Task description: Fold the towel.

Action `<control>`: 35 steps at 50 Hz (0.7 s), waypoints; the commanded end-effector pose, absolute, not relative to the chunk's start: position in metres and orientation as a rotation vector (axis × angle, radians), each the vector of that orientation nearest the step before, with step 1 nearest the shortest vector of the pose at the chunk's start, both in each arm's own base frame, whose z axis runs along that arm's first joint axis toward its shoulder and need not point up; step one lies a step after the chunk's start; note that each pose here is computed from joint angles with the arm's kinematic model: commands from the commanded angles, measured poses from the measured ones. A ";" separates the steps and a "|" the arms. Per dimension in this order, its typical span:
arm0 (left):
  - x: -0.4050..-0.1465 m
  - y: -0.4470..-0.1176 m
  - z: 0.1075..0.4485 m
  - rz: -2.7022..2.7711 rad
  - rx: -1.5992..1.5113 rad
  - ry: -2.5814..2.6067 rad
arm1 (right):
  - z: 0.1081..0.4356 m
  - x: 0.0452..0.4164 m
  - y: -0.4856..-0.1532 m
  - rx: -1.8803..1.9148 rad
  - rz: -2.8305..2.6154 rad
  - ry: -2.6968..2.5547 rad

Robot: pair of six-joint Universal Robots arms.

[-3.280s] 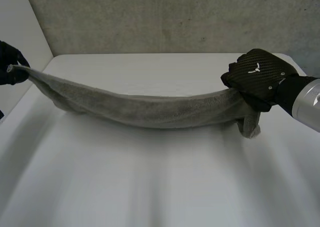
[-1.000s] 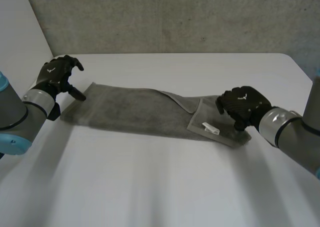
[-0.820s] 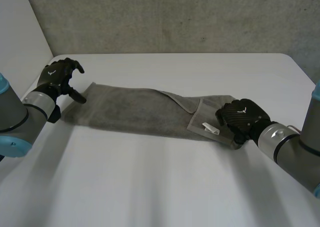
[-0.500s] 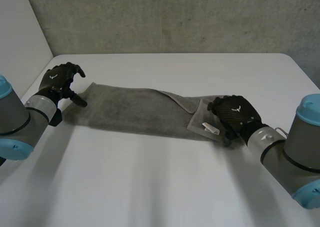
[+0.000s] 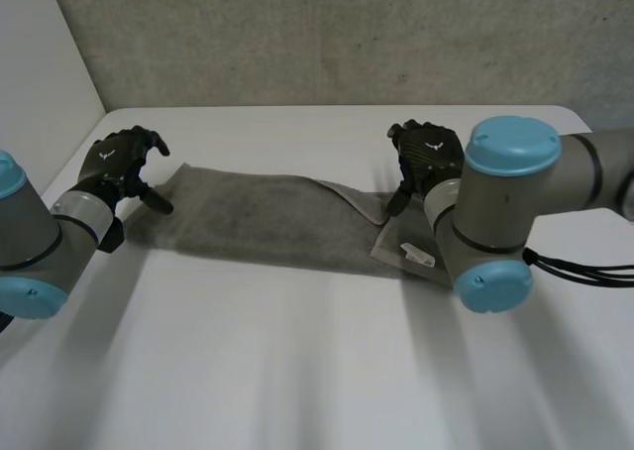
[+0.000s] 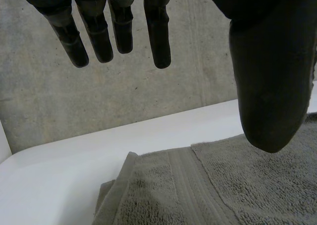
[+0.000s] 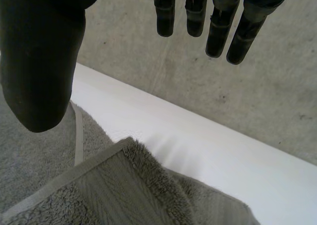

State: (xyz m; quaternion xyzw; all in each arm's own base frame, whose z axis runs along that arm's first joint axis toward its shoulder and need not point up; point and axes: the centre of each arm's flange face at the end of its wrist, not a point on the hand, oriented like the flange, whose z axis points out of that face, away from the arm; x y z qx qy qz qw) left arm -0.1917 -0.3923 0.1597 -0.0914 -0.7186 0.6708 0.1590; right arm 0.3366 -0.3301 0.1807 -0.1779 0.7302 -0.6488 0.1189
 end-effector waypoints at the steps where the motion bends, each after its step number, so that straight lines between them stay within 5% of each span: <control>1: -0.192 -0.392 0.159 1.917 -0.262 -2.055 | 0.145 0.345 -0.346 -0.549 -1.790 2.260; 20: -0.192 -0.394 0.162 1.943 -0.265 -2.031 | 0.151 0.342 -0.357 -0.616 -1.831 2.306; 25: -0.192 -0.394 0.167 1.955 -0.270 -2.019 | 0.172 0.332 -0.334 -0.694 -1.729 2.336; 35: -0.213 -0.389 0.175 2.039 -0.446 -1.941 | 0.193 0.299 -0.237 -1.273 -1.503 2.170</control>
